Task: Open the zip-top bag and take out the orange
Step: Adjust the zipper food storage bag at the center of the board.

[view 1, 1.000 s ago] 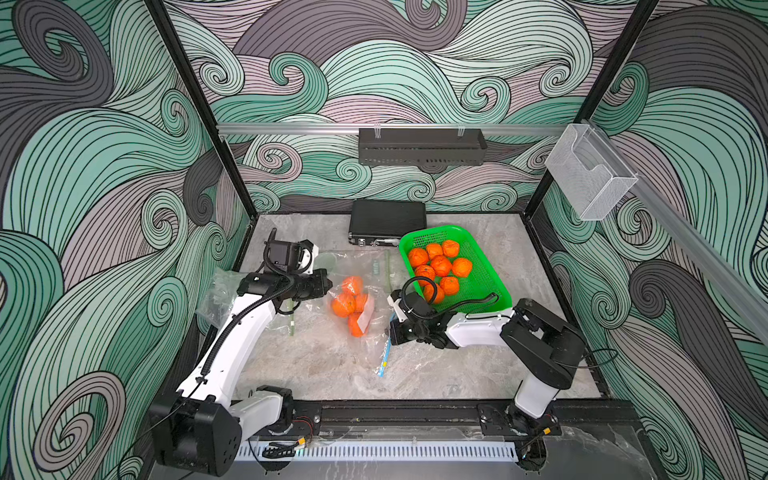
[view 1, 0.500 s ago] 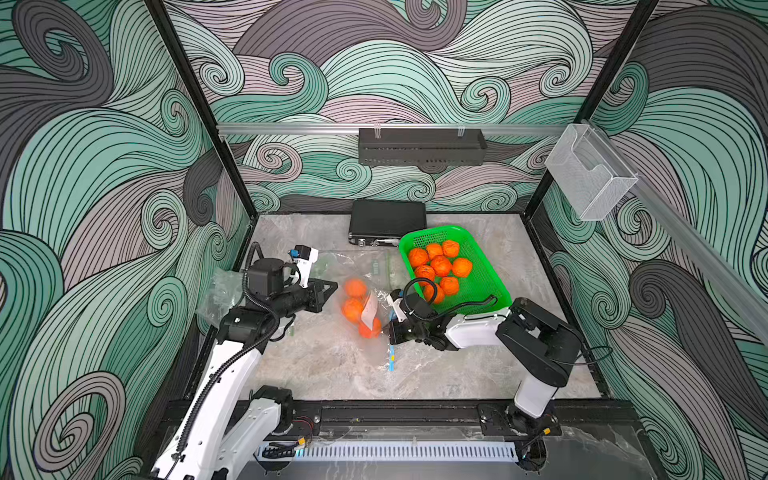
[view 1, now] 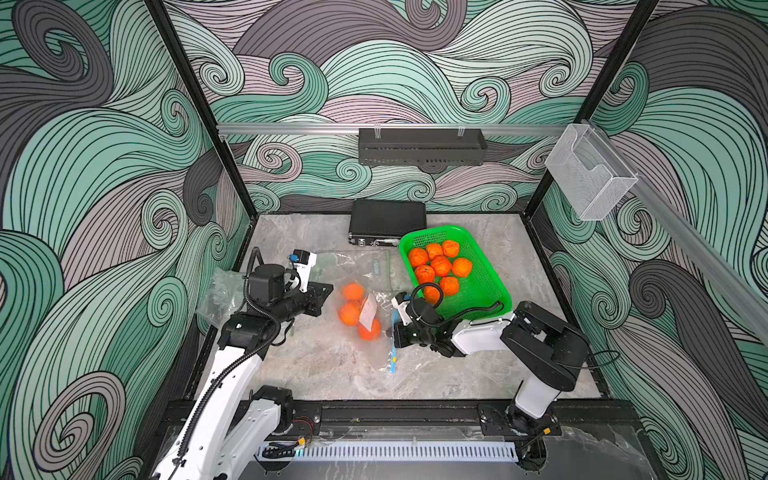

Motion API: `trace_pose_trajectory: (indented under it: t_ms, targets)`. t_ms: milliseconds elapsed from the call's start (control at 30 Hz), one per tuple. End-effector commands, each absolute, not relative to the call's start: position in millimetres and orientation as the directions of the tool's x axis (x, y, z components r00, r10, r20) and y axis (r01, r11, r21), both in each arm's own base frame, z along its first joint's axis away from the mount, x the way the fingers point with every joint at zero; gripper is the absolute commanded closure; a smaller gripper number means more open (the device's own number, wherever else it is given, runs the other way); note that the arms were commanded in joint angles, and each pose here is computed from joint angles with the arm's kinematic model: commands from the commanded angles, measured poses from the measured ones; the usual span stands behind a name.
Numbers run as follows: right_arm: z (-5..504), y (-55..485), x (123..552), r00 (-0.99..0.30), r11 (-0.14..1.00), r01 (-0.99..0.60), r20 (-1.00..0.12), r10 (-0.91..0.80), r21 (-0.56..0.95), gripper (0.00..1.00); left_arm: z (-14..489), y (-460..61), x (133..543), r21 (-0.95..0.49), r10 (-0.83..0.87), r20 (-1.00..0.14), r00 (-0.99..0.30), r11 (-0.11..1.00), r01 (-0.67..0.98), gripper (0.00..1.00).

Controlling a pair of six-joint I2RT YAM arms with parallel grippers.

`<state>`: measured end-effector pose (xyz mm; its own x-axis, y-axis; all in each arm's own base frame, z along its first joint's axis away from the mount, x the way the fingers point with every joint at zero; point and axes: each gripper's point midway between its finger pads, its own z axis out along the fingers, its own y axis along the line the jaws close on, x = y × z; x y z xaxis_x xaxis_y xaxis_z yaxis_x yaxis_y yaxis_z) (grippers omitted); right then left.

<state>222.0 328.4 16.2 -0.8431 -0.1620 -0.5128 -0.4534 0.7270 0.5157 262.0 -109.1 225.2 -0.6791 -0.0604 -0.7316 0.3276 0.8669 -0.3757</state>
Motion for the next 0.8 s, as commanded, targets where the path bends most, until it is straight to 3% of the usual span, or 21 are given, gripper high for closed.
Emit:
trace_pose_trajectory:
  t_ms: [0,233,600,767]
  targets:
    - [19.1,316.0,223.4,-0.833,0.756,-0.452,-0.527,-0.168,0.473,0.86,223.9,-90.0,263.5,-0.289,-0.035,-0.715,-0.698,0.925,0.249,1.0]
    - [45.0,314.3,225.7,-0.78,0.731,-0.516,-0.599,-0.184,0.447,0.77,203.1,-82.6,265.0,-0.27,-0.039,-0.662,-0.748,0.944,0.19,1.0]
    - [96.5,293.6,234.2,-0.697,0.756,-0.549,-0.694,-0.179,0.356,0.74,178.3,-65.7,270.1,-0.204,-0.05,-0.607,-0.793,0.974,0.096,1.0]
    - [92.5,292.3,229.0,-0.687,0.744,-0.588,-0.682,-0.253,0.317,0.7,146.6,-43.7,267.6,-0.083,-0.044,-0.47,-0.881,0.996,-0.005,1.0]
